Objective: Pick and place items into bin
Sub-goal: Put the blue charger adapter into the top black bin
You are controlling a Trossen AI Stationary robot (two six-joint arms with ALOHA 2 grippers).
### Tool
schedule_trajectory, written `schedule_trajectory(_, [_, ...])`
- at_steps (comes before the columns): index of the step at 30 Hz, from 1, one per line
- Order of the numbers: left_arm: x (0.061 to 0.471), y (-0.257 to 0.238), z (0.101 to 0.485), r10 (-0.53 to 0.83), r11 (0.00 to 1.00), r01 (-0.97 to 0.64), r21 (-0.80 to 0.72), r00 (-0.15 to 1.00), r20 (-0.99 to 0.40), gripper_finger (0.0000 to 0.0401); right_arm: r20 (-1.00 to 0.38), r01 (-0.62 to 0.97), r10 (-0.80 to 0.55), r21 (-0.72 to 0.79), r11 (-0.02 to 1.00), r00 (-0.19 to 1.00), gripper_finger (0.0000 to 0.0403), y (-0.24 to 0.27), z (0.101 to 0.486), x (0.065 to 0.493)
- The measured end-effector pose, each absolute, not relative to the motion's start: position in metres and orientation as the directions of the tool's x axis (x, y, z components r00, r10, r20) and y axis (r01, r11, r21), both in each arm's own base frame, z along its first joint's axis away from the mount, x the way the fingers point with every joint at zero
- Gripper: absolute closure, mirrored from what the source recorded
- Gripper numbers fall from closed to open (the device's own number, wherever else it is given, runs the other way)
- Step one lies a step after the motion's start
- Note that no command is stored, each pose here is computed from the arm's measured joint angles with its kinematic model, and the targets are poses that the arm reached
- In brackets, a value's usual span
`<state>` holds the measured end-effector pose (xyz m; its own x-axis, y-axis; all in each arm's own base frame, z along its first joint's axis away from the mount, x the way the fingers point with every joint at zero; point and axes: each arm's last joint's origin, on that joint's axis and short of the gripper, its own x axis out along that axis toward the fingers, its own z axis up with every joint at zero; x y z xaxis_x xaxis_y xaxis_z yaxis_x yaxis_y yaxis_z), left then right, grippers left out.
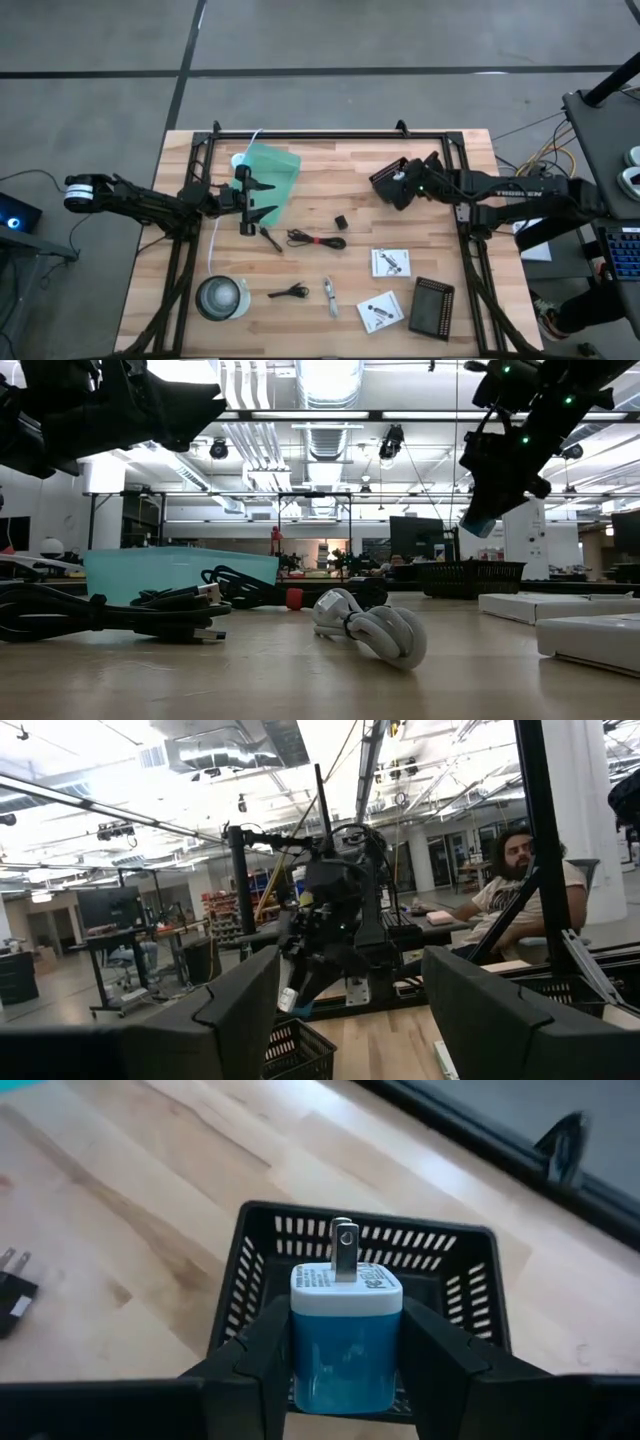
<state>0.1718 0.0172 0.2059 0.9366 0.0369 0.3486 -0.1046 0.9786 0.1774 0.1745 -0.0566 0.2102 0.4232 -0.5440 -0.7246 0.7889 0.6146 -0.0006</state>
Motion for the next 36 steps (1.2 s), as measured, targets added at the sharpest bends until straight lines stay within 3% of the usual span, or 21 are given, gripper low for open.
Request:
schedule_trajectory(19, [0.172,0.017,0.206,0.037,0.978,-0.105,0.178,0.937,0.348,0.0173,-0.807,0.833,-0.467,0.056,0.551,0.363,0.0271,-0.109,0.207,0.146])
schedule_trajectory(27, [0.172,0.017,0.206,0.037,0.977,-0.107,0.184,0.937,0.349,0.0173,-0.827,0.811,-0.426,0.060,0.581,0.367,0.0271,-0.128,0.213,0.148])
schedule_trajectory(36, [0.172,0.017,0.206,0.037,0.977,-0.107,0.184,0.937,0.347,0.0173,-0.921,0.802,-0.306,0.013,0.597,0.243,0.0271,-0.150,0.205,0.168])
